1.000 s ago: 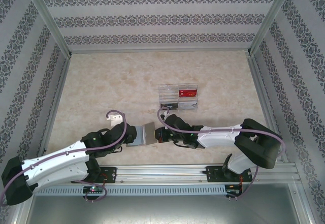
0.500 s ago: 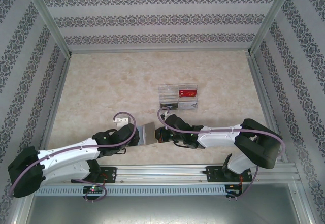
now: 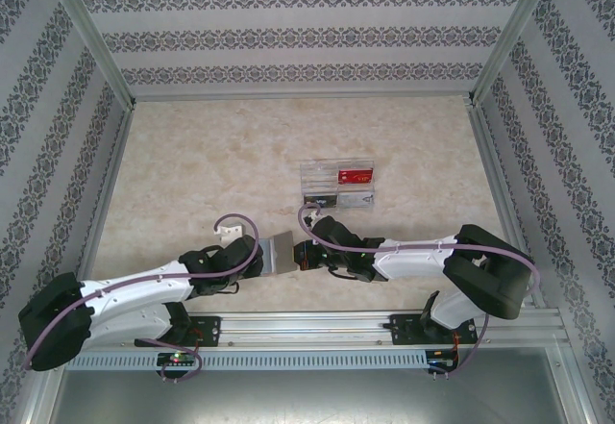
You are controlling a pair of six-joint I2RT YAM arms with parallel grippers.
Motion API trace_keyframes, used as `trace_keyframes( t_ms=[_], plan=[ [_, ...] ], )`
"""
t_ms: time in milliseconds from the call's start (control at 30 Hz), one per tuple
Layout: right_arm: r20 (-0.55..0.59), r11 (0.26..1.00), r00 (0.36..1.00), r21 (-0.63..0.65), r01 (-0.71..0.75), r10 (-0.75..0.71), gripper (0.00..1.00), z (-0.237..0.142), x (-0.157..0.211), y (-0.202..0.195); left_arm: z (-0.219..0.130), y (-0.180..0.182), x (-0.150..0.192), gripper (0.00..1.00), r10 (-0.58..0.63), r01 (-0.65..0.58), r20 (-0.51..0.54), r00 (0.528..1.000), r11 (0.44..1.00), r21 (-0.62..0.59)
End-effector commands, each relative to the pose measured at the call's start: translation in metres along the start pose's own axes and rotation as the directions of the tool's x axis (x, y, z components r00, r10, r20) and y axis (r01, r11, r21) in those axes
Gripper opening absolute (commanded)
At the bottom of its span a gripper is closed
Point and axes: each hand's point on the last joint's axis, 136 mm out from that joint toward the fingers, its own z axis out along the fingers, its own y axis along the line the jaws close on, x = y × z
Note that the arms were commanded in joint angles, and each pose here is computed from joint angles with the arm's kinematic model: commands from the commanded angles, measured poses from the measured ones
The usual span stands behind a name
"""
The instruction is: Take the credit cards out of the card holder
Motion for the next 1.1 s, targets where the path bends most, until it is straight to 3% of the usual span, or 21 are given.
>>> trace_keyframes(
  t_ms=[0,433,833,933,1067],
  plan=[
    [0.009,1.0,1.0,0.006,-0.007,0.007,0.0,0.003,0.001,0.0,0.005,-0.002,-0.001,0.38,-0.039,0.039,0.002,0.999,0.999,0.017],
    [0.009,1.0,1.0,0.006,-0.005,0.004,0.0,0.002,0.001,0.001,0.003,0.01,-0.003,0.39,-0.031,0.03,-0.004,1.0,0.997,-0.073],
    [0.001,1.0,1.0,0.008,-0.006,0.006,0.0,0.005,0.002,0.0,0.007,0.01,0.0,0.39,-0.03,0.029,-0.018,0.999,0.997,-0.075],
    [-0.001,1.0,1.0,0.008,-0.007,0.007,0.0,0.006,0.003,0.0,0.011,0.002,0.004,0.4,-0.031,0.03,-0.038,0.999,0.999,-0.039],
    [-0.001,1.0,1.0,0.006,-0.008,0.008,0.0,0.006,0.002,0.0,0.014,-0.028,0.008,0.44,-0.035,0.043,-0.066,0.997,0.992,0.117]
  ],
)
